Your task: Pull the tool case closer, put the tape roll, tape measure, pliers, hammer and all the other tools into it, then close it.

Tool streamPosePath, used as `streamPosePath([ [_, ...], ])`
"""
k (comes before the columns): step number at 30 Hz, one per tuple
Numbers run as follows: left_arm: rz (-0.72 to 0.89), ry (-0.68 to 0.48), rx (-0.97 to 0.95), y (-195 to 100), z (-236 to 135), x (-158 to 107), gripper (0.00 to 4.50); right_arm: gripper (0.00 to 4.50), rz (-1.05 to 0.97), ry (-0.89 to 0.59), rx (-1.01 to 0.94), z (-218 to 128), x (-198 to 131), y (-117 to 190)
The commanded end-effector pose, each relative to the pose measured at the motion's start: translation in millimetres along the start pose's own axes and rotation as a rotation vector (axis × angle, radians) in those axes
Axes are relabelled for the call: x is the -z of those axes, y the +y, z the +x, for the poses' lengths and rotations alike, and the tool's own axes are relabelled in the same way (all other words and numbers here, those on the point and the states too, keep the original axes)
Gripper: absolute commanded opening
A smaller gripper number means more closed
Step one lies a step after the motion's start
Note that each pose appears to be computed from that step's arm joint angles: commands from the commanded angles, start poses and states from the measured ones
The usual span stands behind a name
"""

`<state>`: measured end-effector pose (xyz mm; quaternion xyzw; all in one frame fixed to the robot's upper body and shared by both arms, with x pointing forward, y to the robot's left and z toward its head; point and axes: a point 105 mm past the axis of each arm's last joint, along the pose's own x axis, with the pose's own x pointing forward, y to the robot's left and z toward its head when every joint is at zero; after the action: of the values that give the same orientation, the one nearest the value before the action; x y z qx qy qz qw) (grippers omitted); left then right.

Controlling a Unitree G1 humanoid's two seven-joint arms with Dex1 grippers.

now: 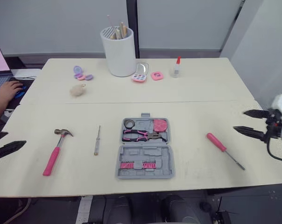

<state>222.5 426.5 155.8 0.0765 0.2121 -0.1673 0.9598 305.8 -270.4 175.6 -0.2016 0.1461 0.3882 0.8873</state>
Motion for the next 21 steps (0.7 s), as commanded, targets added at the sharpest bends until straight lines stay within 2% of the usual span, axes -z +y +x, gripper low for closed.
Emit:
streamPosePath([
  [1,0.022,-0.063,-0.028,-12,-8,-16,4.50,4.46,-0.111,-0.107,-0.075,20,-36,13],
  [5,-0.015,-0.067,-0.027,-37,-13,-3,4.50,4.46,-0.180,-0.267,-0.248,60,-83,47],
  [7,-0.041,-0.057,-0.015,-57,-16,8,4.50,4.46,-0.210,-0.387,-0.373,75,-116,75],
  [11,-0.077,-0.025,-0.004,-88,-24,26,4.50,4.46,-0.254,-0.520,-0.535,84,-153,111],
  [15,-0.110,-0.003,-0.003,-109,-28,38,4.50,4.46,-0.263,-0.568,-0.587,88,-169,124],
  [21,-0.120,-0.004,-0.025,-128,-14,41,4.50,4.46,-0.267,-0.545,-0.571,96,-162,124],
])
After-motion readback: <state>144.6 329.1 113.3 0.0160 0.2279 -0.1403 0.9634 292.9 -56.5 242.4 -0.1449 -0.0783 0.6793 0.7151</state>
